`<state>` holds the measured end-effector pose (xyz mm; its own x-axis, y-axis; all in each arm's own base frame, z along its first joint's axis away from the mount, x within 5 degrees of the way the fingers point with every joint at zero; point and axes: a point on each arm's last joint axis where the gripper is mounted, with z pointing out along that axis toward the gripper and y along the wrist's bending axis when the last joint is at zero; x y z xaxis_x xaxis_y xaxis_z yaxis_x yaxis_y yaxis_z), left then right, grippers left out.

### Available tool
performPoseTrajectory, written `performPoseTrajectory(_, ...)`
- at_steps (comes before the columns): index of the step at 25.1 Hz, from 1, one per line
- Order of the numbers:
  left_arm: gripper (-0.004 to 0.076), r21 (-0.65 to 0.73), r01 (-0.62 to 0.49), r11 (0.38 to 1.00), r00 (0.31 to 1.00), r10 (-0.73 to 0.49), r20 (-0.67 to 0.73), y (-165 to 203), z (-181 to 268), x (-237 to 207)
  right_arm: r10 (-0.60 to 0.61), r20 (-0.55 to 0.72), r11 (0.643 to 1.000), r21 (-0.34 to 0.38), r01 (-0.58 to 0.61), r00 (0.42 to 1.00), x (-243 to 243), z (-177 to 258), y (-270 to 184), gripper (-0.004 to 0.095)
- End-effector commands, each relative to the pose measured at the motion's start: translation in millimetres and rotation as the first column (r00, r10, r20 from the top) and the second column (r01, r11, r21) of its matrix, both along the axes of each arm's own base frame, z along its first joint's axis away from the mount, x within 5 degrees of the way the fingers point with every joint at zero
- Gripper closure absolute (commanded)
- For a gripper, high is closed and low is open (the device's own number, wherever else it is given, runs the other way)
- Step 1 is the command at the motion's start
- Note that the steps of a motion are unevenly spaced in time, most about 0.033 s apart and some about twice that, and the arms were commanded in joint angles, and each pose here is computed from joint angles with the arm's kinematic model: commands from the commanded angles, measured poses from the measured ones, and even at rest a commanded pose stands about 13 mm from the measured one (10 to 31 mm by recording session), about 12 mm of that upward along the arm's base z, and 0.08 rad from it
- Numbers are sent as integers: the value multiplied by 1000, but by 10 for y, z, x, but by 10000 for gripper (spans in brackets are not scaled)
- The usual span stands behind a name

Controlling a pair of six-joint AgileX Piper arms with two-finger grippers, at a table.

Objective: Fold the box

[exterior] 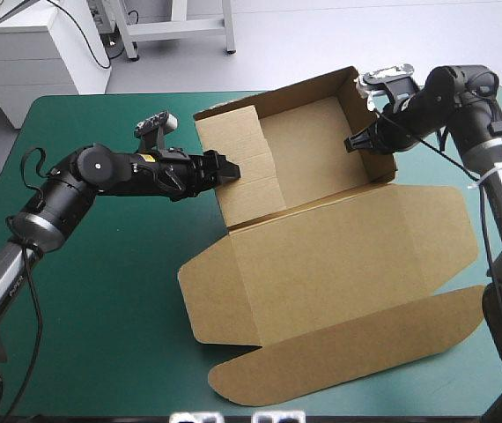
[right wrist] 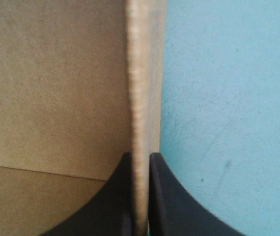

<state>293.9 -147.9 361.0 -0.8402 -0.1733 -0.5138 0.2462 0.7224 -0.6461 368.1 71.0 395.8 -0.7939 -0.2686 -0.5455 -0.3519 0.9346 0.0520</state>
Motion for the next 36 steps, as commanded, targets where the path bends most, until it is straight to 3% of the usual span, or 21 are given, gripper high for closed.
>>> performPoseTrajectory(1,213,-22,-84,996,996,84,31,25,205,-49,8,133,996,82,-19,991,-177,460,56,923)
performPoseTrajectory(7,213,-9,-134,991,991,134,17,57,202,-30,8,207,995,93,-28,978,-260,709,64,920)
performPoseTrajectory(13,222,-28,-150,988,984,152,89,65,413,-5,39,232,999,-34,-31,972,-315,701,270,920)
performPoseTrajectory(17,252,42,-172,984,981,167,102,67,431,-21,32,253,997,-82,-11,967,-332,707,344,920)
performPoseTrajectory(21,252,117,-182,976,980,171,103,-11,390,-73,27,259,998,-67,-10,966,-346,713,406,920)
performPoseTrajectory(27,261,110,-205,972,977,196,87,-127,361,-96,18,253,999,-34,-9,967,-350,714,426,920)
performPoseTrajectory(30,313,90,-238,967,971,235,50,-150,323,-65,24,245,1000,-15,-21,969,-359,713,448,920)
performPoseTrajectory(33,421,67,-265,962,964,264,24,-173,281,-16,30,247,999,-22,-25,969,-367,713,469,920)
performPoseTrajectory(36,619,53,-275,960,961,274,27,-188,271,10,32,250,999,-20,-28,968,-377,720,497,920)
